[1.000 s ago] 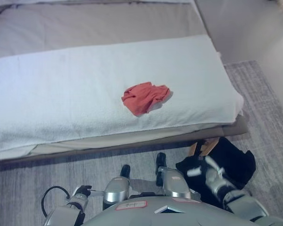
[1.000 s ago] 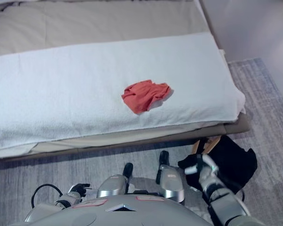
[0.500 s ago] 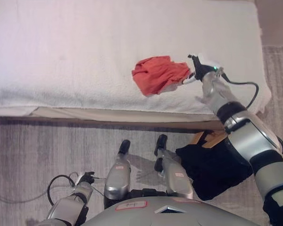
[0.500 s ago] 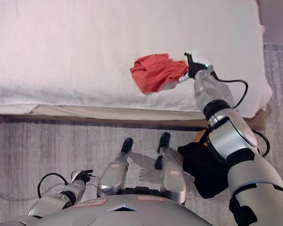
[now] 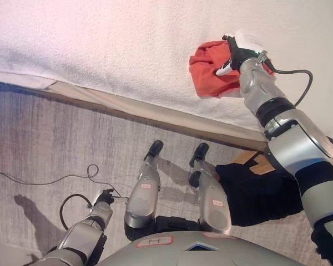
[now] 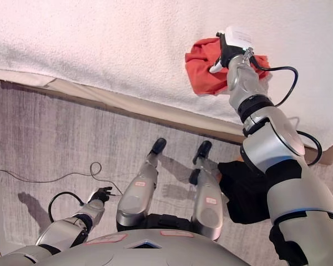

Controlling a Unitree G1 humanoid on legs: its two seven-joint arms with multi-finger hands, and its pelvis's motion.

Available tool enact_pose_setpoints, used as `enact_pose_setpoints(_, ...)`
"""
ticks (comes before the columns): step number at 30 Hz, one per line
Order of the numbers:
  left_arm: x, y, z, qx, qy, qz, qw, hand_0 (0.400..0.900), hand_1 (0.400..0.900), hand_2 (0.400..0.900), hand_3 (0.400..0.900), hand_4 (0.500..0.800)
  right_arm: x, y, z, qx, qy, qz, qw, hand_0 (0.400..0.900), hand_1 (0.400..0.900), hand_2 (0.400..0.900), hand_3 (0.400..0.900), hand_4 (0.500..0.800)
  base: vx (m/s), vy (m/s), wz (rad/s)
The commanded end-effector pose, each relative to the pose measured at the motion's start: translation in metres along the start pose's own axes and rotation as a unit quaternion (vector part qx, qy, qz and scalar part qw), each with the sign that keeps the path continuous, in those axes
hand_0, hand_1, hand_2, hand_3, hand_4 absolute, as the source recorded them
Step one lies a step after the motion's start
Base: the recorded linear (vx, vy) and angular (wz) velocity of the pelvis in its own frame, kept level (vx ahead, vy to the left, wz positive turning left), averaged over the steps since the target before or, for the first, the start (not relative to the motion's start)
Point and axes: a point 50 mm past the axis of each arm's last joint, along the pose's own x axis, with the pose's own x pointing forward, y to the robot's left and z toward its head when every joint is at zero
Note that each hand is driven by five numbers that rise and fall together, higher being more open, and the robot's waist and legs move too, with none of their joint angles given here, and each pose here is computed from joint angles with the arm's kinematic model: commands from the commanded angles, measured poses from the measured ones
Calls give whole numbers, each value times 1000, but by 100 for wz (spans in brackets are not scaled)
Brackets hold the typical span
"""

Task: Put the clothes on the bed into the basket.

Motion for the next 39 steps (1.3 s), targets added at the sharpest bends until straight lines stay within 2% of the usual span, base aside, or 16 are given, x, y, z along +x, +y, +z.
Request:
enact_pose_setpoints(1, 0, 22, -34, -4, 58, 43, 997, 900, 900, 900, 900, 800, 8, -58, 20, -7, -17, -81, 997, 900, 900, 900, 900, 800, -35, 0, -2)
enact_pose_setpoints(25, 3, 26, 1, -25, 7, 43, 999, 900, 900, 900, 900, 800, 10, -96, 9, 40, 12, -89, 995, 900, 900, 900, 900, 800, -41, -1, 2)
enact_pose_setpoints(26, 3, 26, 3, -25, 5, 42, 999, 900, 900, 900, 900, 800, 10, -98, 9, 45, 12, -92, 995, 616, 616, 616, 616, 629, -36, 1, -2)
enact_pose_setpoints(27, 3, 26, 4, -26, 4, 42, 999, 900, 900, 900, 900, 800, 10, -100, 8, 51, 11, -96, 994, 400, 400, 400, 400, 500, -34, -5, -1)
enact_pose_setpoints(30, 3, 27, 3, -28, 5, 43, 999, 900, 900, 900, 900, 800, 10, -107, 9, 90, 3, -105, 990, 400, 400, 400, 400, 500, -11, -4, 1)
enact_pose_setpoints(39, 4, 33, -8, -25, 20, 51, 998, 900, 900, 900, 900, 800, 9, -110, 5, 102, 8, -113, 988, 400, 400, 400, 400, 500, -6, 11, -5)
